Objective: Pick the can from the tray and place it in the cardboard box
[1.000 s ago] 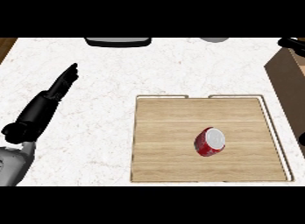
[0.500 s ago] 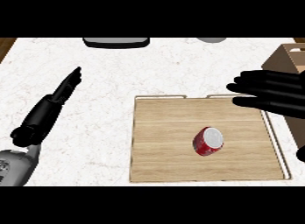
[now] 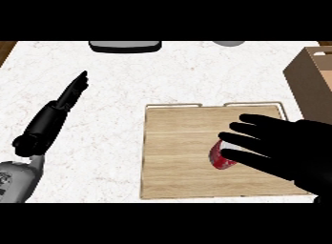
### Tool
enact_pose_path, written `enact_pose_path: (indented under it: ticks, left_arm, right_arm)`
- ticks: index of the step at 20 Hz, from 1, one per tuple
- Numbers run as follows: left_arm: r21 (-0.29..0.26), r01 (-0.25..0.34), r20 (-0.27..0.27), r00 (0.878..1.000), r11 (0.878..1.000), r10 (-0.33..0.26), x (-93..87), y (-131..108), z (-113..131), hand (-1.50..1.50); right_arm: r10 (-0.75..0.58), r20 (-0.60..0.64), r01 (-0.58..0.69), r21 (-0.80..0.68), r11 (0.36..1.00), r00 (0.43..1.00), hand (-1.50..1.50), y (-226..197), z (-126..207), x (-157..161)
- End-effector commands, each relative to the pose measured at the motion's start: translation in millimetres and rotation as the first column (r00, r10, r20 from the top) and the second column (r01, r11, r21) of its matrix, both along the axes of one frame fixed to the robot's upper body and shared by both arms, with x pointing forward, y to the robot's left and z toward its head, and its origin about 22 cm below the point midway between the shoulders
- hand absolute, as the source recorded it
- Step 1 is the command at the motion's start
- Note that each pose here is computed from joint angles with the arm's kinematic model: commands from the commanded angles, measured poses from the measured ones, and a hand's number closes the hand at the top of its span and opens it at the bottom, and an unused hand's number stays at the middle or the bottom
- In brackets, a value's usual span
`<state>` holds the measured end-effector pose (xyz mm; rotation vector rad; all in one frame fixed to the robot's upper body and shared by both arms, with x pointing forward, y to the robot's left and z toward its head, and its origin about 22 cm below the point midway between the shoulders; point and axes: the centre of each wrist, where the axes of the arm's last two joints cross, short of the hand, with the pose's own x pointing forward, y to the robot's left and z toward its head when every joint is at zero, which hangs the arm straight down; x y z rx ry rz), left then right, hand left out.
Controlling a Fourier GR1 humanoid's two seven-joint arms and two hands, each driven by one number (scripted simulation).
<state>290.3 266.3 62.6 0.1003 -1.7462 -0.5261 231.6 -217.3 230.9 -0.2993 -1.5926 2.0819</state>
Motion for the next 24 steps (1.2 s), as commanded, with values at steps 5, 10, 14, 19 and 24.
enact_pose_path:
  ticks: [5,10,14,19,24]
  left_arm:
    - [-0.003,0.012,0.012,1.0,1.0,-0.012,-3.5,-7.9,4.0,0.0]
    - [-0.006,-0.014,0.009,1.0,1.0,0.014,-2.1,-11.4,0.6,0.0]
    - [-0.002,-0.005,0.004,1.0,1.0,0.005,26.4,-14.7,2.0,0.0]
    - [-0.003,-0.001,0.008,1.0,1.0,0.001,2.8,-11.5,6.4,0.0]
    - [-0.001,0.002,0.011,1.0,1.0,-0.002,10.0,3.9,-0.5,0.0]
  right_arm:
    - [-0.061,-0.039,0.057,-0.084,0.995,0.997,-1.5,16.9,-18.8,-15.8]
    - [-0.089,0.039,0.093,-0.095,0.991,0.995,-1.5,15.2,-25.9,-14.8]
    - [-0.104,0.058,0.109,-0.082,0.991,0.993,-1.5,36.2,-43.9,-16.2]
    - [-0.11,0.076,0.117,-0.088,0.989,0.991,-1.5,53.1,-56.8,-16.5]
    - [-0.132,0.115,0.148,-0.136,0.98,0.984,-1.5,42.5,-65.9,-15.7]
